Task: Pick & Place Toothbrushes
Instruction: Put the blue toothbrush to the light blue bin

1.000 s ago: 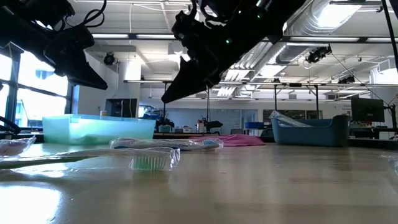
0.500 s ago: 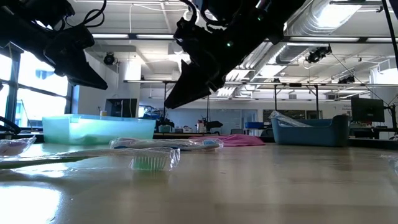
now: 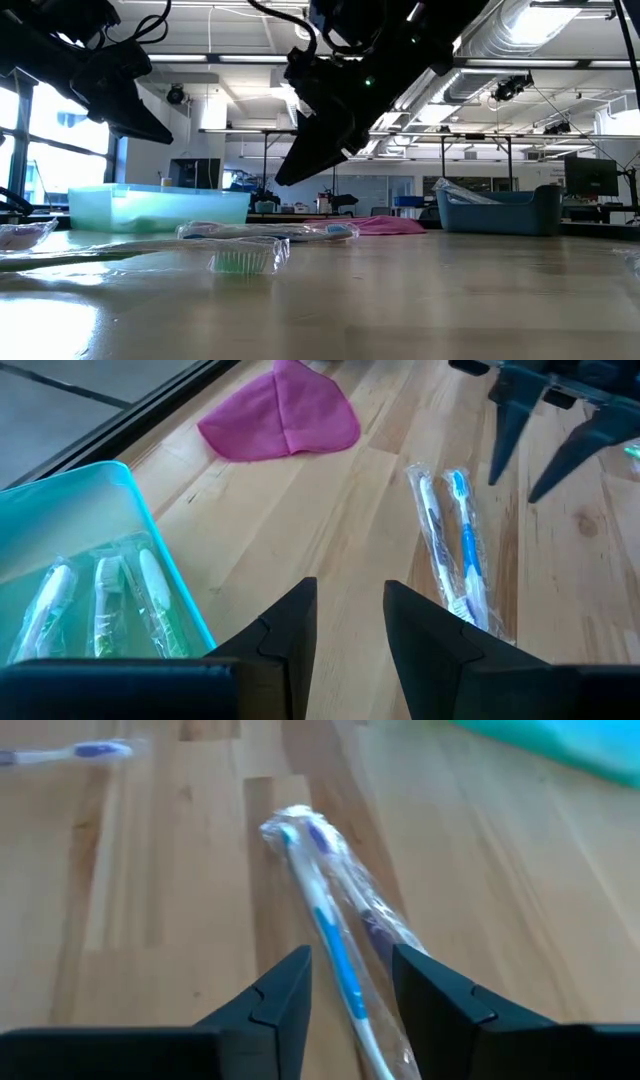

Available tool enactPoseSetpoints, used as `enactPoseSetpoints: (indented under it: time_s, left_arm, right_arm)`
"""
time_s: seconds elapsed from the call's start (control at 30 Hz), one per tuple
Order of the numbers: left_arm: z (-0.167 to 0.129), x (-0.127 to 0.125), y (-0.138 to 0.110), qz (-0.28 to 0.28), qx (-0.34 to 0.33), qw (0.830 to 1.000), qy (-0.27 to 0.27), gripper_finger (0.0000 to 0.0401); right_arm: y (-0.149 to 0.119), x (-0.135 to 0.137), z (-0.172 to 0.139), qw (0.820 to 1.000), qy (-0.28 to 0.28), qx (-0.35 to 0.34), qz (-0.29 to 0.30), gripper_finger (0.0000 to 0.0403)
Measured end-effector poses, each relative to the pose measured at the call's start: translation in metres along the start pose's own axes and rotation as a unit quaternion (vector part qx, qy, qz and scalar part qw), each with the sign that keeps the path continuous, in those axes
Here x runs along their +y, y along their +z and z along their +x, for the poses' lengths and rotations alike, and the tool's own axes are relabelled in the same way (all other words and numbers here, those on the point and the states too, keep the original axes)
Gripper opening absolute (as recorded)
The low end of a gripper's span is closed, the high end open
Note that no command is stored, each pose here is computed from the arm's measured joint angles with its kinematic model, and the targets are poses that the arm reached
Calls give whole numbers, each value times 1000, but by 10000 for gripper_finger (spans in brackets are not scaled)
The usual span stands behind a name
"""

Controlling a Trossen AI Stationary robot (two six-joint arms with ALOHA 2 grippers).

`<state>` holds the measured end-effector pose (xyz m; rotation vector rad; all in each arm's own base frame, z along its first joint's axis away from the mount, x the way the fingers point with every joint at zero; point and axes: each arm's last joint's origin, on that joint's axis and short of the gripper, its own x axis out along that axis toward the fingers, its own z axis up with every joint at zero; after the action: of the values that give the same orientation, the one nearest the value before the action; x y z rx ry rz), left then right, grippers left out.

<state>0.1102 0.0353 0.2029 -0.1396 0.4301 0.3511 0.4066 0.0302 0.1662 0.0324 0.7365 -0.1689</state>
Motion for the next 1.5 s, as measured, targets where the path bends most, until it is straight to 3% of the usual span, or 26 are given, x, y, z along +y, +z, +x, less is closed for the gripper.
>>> enactPoseSetpoints:
  time_s: [0.37,0.7,1.23,1.5]
  left_arm:
    - [0,0,0,0,0,1000,0,116]
    - [0,0,0,0,0,1000,0,116]
    - [0,0,0,2,0,1000,0,116]
    - [0,0,0,2,0,1000,0,116]
  right_arm:
    - [-1,-10,2,1000,3,16,25,131]
    - [-21,-8,29,999,-3,39,20,131]
    - [-35,-7,43,998,-9,64,28,130]
    - [-36,-6,44,997,-5,65,27,79]
